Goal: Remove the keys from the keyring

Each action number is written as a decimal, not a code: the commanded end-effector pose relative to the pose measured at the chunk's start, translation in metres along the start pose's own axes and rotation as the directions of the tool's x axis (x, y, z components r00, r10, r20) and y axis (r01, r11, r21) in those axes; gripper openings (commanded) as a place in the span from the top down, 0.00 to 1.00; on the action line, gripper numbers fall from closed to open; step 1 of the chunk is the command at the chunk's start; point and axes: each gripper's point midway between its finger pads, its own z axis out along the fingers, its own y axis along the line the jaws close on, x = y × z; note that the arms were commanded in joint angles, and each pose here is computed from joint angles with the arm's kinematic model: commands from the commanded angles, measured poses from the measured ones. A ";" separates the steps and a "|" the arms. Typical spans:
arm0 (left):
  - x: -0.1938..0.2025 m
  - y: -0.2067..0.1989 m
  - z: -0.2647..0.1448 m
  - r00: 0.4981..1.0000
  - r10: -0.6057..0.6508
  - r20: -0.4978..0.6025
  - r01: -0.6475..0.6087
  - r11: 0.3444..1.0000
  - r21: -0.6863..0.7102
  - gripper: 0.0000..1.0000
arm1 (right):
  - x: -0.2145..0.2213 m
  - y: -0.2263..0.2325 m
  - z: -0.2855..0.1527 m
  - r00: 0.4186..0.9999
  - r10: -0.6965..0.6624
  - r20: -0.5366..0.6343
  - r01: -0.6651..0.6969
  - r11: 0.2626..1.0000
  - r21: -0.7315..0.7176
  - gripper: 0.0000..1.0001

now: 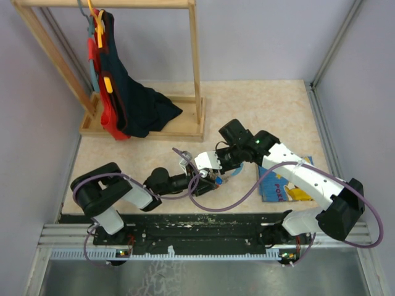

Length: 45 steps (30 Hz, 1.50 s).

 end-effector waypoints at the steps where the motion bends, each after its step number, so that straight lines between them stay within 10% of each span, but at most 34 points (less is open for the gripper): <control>1: -0.009 -0.005 0.008 0.999 -0.005 0.046 0.004 1.000 0.023 0.55 | -0.012 -0.015 -0.004 0.998 -0.014 0.054 0.011 0.999 0.051 1.00; 21: -0.015 0.007 0.014 0.998 0.008 0.069 -0.002 0.996 -0.086 0.56 | -0.012 -0.014 -0.003 0.998 -0.013 0.054 0.011 0.999 0.045 1.00; 45: -0.017 0.014 0.024 0.994 0.104 0.043 -0.088 0.957 -0.275 0.99 | -0.011 -0.013 -0.003 0.999 -0.014 0.053 0.011 0.999 0.044 1.00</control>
